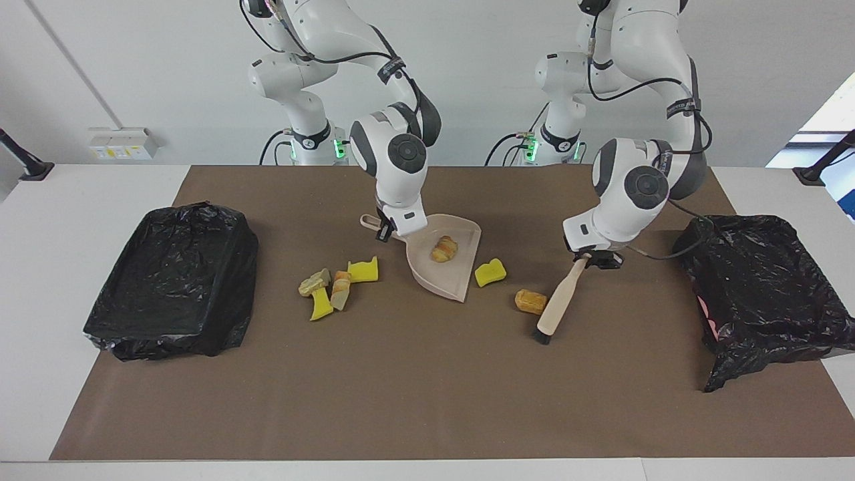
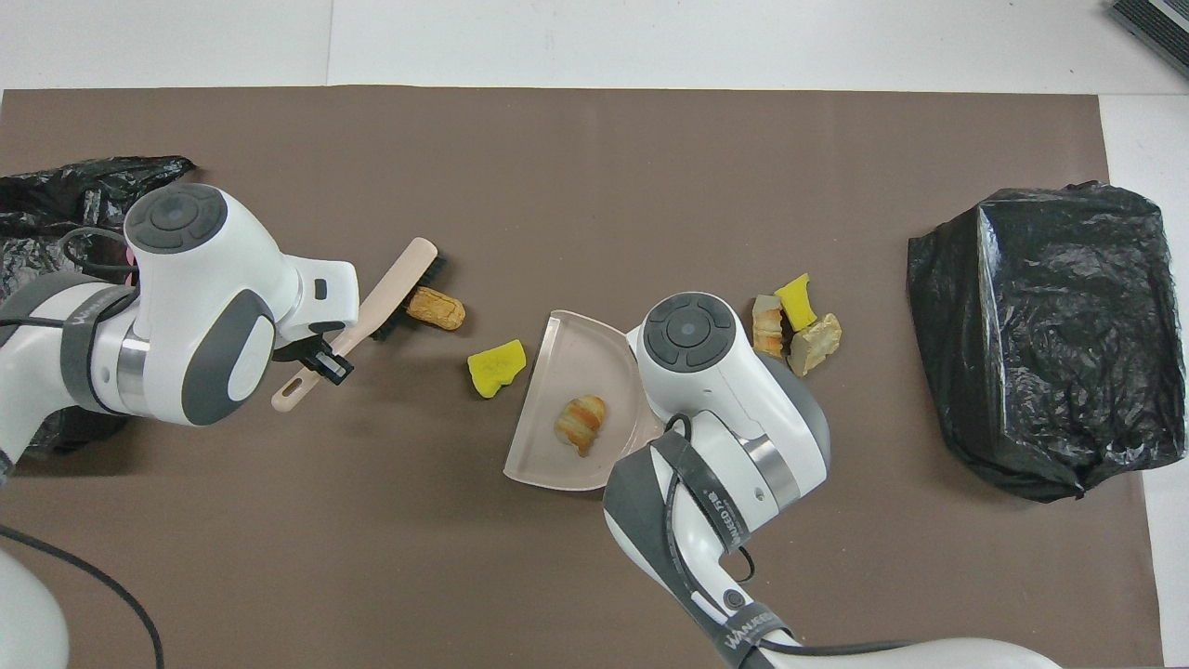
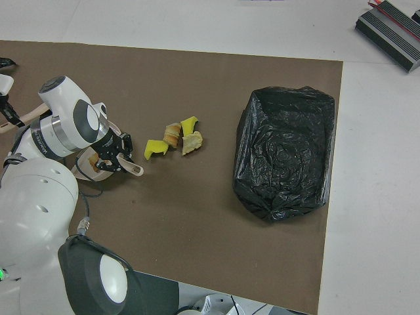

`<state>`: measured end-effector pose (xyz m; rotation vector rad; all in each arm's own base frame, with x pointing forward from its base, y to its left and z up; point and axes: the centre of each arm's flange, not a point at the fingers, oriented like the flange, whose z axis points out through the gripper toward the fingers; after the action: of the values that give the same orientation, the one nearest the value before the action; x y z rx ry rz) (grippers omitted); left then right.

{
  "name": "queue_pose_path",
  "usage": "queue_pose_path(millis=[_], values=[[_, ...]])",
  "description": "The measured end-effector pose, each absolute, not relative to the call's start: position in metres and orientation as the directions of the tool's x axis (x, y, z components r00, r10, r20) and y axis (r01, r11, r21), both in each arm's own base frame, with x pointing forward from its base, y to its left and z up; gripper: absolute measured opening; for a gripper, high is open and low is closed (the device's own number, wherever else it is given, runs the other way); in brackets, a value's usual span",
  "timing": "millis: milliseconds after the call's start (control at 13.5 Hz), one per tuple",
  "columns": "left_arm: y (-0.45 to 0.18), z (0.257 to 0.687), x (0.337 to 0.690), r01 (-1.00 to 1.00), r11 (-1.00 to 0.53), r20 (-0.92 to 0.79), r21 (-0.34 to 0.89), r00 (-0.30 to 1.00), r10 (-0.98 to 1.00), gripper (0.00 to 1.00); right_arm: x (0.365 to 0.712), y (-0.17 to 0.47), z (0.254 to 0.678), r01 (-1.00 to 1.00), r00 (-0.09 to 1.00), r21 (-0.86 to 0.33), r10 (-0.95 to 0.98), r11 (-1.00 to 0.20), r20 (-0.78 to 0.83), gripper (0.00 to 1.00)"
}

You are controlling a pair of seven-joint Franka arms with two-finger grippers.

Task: Sweep and dump trash in bin
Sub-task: 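Sweep the bread chunk and sponge into the dustpan with the left gripper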

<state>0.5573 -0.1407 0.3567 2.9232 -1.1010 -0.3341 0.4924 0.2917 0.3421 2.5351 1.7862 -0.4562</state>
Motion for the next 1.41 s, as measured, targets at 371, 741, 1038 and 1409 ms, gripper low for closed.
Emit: queue_pose_path(millis=[371, 741, 1038, 1409], values=[[-0.197, 0.357, 0.513, -0.671, -0.735, -0.218, 0.097, 0.706, -0.674, 0.26, 0.487, 0.289, 0.341, 0.921, 0.308, -0.164, 0.919, -0.352, -0.245, 0.33], [-0.261, 0.362, 0.474, -0.631, -0.762, -0.230, 0.148, 0.727, -0.647, 0.26, 0.487, 0.289, 0.341, 0.921, 0.308, -0.165, 0.919, -0.352, -0.245, 0.33], [-0.301, 0.367, 0.449, -0.570, -0.811, -0.241, 0.131, 0.776, -0.583, 0.26, 0.487, 0.289, 0.341, 0.921, 0.308, -0.165, 0.919, -0.352, -0.245, 0.33], [-0.332, 0.381, 0.432, -0.371, -0.923, -0.248, 0.097, 0.889, -0.384, 0.26, 0.487, 0.289, 0.341, 0.921, 0.308, -0.165, 0.919, -0.353, -0.245, 0.33]])
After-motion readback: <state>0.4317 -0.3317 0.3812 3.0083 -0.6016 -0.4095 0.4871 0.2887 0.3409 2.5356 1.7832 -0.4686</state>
